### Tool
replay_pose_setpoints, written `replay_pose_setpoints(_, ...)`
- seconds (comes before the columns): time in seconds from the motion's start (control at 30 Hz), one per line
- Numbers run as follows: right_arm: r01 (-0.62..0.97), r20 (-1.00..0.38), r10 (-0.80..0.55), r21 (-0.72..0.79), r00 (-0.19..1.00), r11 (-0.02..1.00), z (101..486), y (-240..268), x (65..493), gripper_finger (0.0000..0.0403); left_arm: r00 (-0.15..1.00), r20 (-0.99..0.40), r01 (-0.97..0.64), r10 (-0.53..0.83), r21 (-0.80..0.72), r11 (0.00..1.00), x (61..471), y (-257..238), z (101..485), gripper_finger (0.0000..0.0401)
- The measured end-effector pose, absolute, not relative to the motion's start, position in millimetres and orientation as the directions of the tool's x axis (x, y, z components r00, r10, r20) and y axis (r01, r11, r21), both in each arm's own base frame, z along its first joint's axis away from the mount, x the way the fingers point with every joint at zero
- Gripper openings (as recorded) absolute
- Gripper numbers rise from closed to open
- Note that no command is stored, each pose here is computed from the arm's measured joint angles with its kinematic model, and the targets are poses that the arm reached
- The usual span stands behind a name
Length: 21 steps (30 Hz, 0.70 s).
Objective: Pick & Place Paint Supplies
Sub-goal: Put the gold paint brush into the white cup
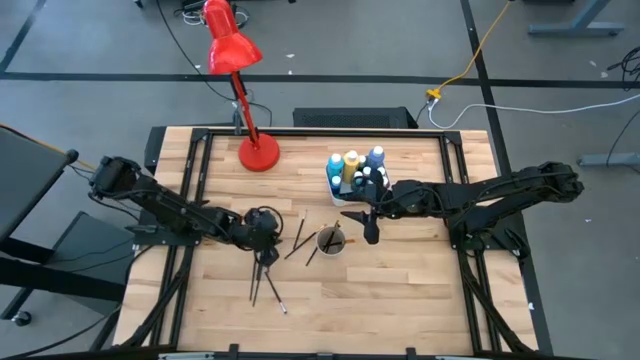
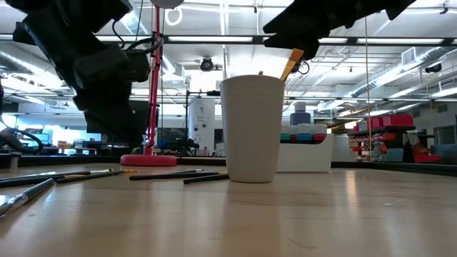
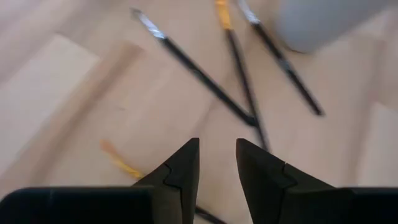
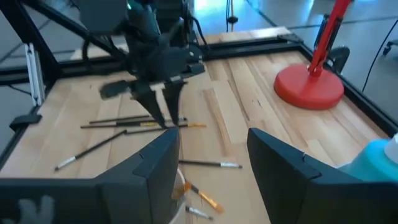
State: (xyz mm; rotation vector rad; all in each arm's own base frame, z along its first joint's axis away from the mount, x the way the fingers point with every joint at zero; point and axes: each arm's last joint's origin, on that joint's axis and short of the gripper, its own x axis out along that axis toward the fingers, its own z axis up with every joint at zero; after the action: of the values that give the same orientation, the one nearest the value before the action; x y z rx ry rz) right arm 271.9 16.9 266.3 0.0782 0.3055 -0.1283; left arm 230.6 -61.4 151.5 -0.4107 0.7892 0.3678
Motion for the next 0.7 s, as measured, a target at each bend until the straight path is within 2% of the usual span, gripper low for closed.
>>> replay_pose_setpoints(0.3,0.14,-0.264,-0.121,0.054,0.957,0.989,270,17,273,0.0194,0.554,-0.771,-0.586,0.313,-0.094,0.805,231,-30,149,0.0167)
replay_pose_setpoints(0.47,0.14,-0.27,-0.121,0.052,0.955,0.989,270,17,273,0.0194,0.536,-0.781,-0.627,0.322,-0.112,0.771,232,-17,148,0.019)
replay_pose_setpoints(0.7,0.143,-0.275,-0.121,0.06,0.954,0.988,269,17,273,0.0194,0.503,-0.813,-0.651,0.293,-0.133,0.748,224,-14,137,0.0188)
